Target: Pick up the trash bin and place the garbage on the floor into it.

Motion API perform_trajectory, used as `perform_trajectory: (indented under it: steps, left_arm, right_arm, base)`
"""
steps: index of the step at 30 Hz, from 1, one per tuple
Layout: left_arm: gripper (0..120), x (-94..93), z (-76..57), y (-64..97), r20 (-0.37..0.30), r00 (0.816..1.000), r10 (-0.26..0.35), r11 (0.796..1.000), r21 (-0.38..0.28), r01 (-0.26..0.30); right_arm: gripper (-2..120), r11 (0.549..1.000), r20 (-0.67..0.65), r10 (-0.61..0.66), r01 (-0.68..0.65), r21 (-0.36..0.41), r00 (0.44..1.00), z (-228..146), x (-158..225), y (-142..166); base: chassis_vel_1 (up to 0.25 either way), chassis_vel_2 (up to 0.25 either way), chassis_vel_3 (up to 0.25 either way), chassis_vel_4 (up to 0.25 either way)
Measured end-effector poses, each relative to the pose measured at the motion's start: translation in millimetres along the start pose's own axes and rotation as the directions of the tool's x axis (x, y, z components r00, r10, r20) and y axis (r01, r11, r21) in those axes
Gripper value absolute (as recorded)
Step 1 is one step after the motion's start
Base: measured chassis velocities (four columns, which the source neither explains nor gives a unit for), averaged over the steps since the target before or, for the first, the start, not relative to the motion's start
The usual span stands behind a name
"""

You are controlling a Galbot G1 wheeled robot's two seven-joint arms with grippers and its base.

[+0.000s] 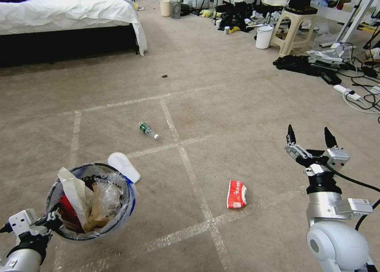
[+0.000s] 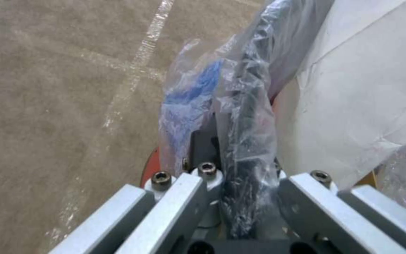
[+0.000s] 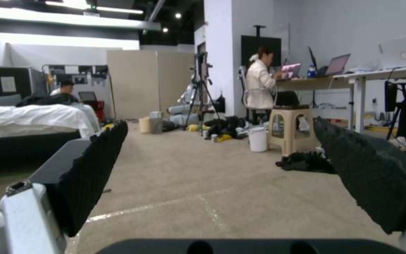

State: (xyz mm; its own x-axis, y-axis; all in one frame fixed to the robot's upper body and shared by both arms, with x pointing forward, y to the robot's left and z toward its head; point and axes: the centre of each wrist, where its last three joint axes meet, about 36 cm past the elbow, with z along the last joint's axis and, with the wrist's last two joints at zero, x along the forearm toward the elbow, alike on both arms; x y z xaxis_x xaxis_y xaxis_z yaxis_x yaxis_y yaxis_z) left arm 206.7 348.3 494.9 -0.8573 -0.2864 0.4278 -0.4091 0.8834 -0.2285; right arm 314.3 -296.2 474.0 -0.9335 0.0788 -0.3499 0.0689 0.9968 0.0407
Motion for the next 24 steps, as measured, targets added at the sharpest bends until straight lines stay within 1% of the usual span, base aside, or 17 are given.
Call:
perform_trajectory:
  steps: [2,8,10,11,13,14,15,17,18,19,20,21,22,24]
  left_arm:
    - [1,0.1,0.0,0.0,0.0,1.0,0.0,1.0,0.0,0.0]
    - [1,-0.2,0.0,-0.1,0.0,1.0,0.002,1.0,0.0,-0.002]
    - [1,-0.8,0.6,-0.1,-0.002,1.0,0.004,1.0,0.001,-0.004]
    - [1,-0.8,0.6,-0.1,-0.002,1.0,0.004,1.0,0.001,-0.004]
    - [1,-1.5,0.9,-0.1,-0.002,1.0,0.005,1.0,0.002,-0.005]
    - [1,-2.1,0.9,-0.1,-0.001,1.0,0.006,1.0,0.003,-0.006]
    - [1,-2.1,0.9,-0.1,-0.001,1.0,0.006,1.0,0.003,-0.006]
    - [1,-2.9,1.3,0.1,-0.001,1.0,0.008,1.0,0.005,-0.008]
    - [1,-2.9,1.3,0.1,-0.001,1.0,0.008,1.0,0.005,-0.008]
    - [1,-3.5,1.8,0.2,-0.002,1.0,0.009,1.0,0.006,-0.009]
    - [1,-3.8,1.9,0.1,-0.001,1.0,0.01,1.0,0.007,-0.01]
    - [1,-4.2,2.3,0.0,0.0,1.0,0.013,1.0,0.008,-0.013]
    - [1,-4.2,2.3,0.0,0.0,1.0,0.013,1.0,0.008,-0.013]
    - [1,-4.3,3.0,-0.2,0.001,1.0,0.016,1.0,0.012,-0.016]
  right_arm:
    - [100,1.0,0.0,-0.003,0.003,0.001,1.0,0,0,-1]
    - [100,1.0,-0.016,0.003,-0.003,0.0,1.0,-1,-3,-4]
    - [100,0.999,-0.101,0.041,-0.042,-0.007,0.994,-9,-4,-6]
    - [100,0.999,-0.101,0.041,-0.042,-0.007,0.994,-9,-4,-6]
    - [100,0.993,-0.233,0.108,-0.114,-0.011,0.966,-18,-4,-6]
    - [100,0.985,-0.337,0.158,-0.17,-0.005,0.928,-24,-5,-9]
    - [100,0.985,-0.337,0.158,-0.17,-0.005,0.928,-24,-5,-9]
    - [100,0.975,-0.48,0.193,-0.221,-0.001,0.856,-27,-9,-16]
    - [100,0.975,-0.48,0.193,-0.221,-0.001,0.856,-27,-9,-16]
    - [100,0.965,-0.596,0.201,-0.261,-0.016,0.777,-28,-13,-22]
    - [100,0.961,-0.628,0.202,-0.275,-0.02,0.752,-28,-14,-23]
    - [100,0.949,-0.733,0.197,-0.313,-0.022,0.65,-23,-20,-31]
    - [100,0.949,-0.733,0.197,-0.313,-0.022,0.65,-23,-20,-31]
    - [100,0.941,-0.804,0.203,-0.338,0.002,0.559,-1,-23,-44]
  base:
    - [-0.079,0.084,0.108,-0.093]
    - [0.0,0.0,0.0,0.0]
    - [0.0,0.0,0.0,0.0]
    - [0.0,0.0,0.0,0.0]
    - [0.0,0.0,0.0,0.0]
    - [0.0,0.0,0.0,0.0]
    - [0.0,0.0,0.0,0.0]
    - [0.0,0.0,0.0,0.0]
    - [0.0,0.0,0.0,0.0]
    - [0.0,0.0,0.0,0.0]
    - [0.0,0.0,0.0,0.0]
    - [0.0,0.0,0.0,0.0]
    - [0.0,0.0,0.0,0.0]
    - [0.0,0.0,0.0,0.0]
